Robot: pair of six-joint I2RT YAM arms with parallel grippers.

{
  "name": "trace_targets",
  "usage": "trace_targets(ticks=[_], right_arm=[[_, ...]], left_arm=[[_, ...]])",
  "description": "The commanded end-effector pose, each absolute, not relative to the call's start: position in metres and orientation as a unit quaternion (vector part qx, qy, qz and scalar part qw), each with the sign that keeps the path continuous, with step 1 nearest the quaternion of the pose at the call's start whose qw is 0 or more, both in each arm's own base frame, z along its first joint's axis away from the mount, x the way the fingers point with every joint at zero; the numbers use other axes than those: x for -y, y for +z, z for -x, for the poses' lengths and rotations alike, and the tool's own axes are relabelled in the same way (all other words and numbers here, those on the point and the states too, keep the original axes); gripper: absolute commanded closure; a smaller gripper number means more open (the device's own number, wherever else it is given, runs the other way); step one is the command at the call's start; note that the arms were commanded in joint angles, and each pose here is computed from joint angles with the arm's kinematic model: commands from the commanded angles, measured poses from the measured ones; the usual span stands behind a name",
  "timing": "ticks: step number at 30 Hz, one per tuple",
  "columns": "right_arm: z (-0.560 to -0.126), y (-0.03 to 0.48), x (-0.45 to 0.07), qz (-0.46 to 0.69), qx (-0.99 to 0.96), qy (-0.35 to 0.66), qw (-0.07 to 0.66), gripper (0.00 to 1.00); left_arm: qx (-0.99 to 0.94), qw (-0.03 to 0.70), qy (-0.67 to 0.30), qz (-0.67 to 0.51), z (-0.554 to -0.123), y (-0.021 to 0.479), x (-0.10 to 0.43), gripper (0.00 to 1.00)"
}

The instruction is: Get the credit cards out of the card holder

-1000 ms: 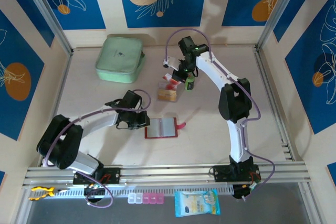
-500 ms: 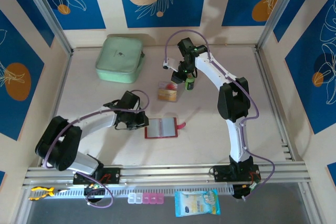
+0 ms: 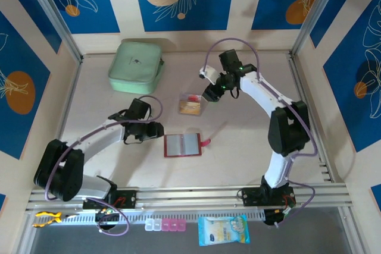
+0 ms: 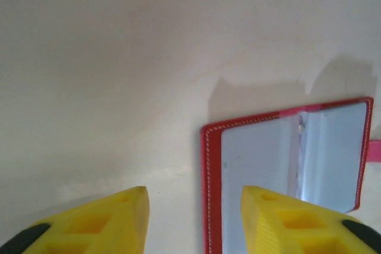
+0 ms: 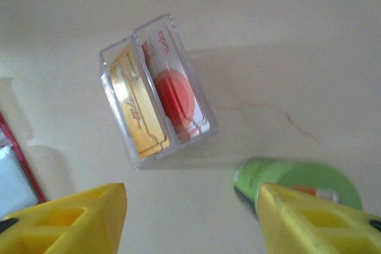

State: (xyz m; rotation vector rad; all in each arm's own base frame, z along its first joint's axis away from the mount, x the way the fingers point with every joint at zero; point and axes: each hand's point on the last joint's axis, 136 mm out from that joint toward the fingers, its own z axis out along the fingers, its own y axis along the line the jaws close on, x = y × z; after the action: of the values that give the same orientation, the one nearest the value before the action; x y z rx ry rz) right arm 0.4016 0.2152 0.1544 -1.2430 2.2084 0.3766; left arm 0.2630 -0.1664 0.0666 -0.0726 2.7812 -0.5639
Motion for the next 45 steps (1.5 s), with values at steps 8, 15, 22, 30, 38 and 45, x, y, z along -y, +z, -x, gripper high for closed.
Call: trace_targets(ticks=[8,15,22,30,38,45], right_arm=[[-0.397,0.143,-0.161,0.312,-0.868,0.104,0.373,0.02],[-0.392,0.118,-0.111,0.212,-0.888,0.060,0.404,0.01],[-0.393,0.111,-0.072,0.130,-0.883,0.036,0.449,0.01],[-0.391,0.101,-0.059,0.107,-0.857,0.045,0.501,0.01],[-0.385,0.111,-0.028,0.045,-0.845,0.069,0.528,0.01],[-0.379,0.117,-0.028,0.034,-0.829,0.082,0.552,0.01]], left_arm=[[-0.957,0.284,-0.055,-0.028,-0.313,0.108,0.111,0.00],[-0.941,0.335,0.048,-0.022,-0.344,0.119,0.076,0.00],[-0.895,0.424,0.134,-0.024,-0.375,0.141,0.051,0.00],[-0.846,0.502,0.179,-0.015,-0.390,0.135,0.027,0.00],[-0.824,0.549,0.137,-0.025,-0.394,0.113,0.019,0.00],[-0.791,0.606,0.084,-0.011,-0.384,0.105,0.012,0.01]])
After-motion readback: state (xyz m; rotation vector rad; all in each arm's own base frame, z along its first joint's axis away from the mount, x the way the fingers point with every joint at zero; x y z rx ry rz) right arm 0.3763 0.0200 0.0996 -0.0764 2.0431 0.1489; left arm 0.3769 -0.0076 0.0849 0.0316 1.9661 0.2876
